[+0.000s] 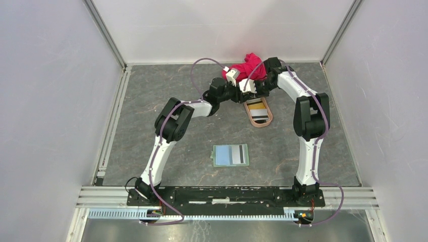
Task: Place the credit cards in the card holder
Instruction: Pick up the credit card from the storage box.
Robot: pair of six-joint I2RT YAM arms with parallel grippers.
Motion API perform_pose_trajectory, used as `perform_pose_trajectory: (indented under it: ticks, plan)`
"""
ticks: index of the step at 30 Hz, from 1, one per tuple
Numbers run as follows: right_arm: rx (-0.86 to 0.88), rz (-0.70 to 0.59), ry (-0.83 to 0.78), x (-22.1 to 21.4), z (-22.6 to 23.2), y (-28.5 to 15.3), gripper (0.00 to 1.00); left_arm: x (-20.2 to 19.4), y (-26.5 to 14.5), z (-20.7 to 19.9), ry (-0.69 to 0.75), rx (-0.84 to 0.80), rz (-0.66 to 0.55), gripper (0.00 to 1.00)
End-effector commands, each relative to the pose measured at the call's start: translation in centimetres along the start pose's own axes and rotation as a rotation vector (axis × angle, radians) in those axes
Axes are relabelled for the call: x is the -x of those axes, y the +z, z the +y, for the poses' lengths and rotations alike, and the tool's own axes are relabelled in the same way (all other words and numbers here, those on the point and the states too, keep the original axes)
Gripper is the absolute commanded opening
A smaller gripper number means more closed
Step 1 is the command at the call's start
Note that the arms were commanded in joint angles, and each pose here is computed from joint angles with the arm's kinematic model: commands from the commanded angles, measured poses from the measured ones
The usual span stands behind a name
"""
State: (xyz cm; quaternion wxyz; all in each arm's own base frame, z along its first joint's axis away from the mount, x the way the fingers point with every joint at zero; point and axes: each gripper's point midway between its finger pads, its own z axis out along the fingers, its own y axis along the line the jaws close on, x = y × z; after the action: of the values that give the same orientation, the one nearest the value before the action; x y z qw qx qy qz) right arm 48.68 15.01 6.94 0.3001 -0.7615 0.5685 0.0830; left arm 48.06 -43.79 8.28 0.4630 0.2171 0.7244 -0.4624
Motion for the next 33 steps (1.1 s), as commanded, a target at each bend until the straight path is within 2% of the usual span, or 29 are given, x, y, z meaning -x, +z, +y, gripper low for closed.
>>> perform_pose_trajectory:
  ticks: [1,20,33]
  plan:
    - [0.051,-0.03,-0.072,0.4,0.6,0.3,0.27,3.9,-0.8,-1.9,0.101,-0.028,-0.092,0.58]
    - [0.062,-0.022,-0.068,0.1,0.9,0.4,0.27,4.9,-2.7,-3.8,0.188,-0.123,-0.17,0.56]
    - [0.066,-0.022,-0.069,0.2,0.9,0.5,0.27,4.8,-2.7,-4.0,0.153,-0.186,-0.155,0.54]
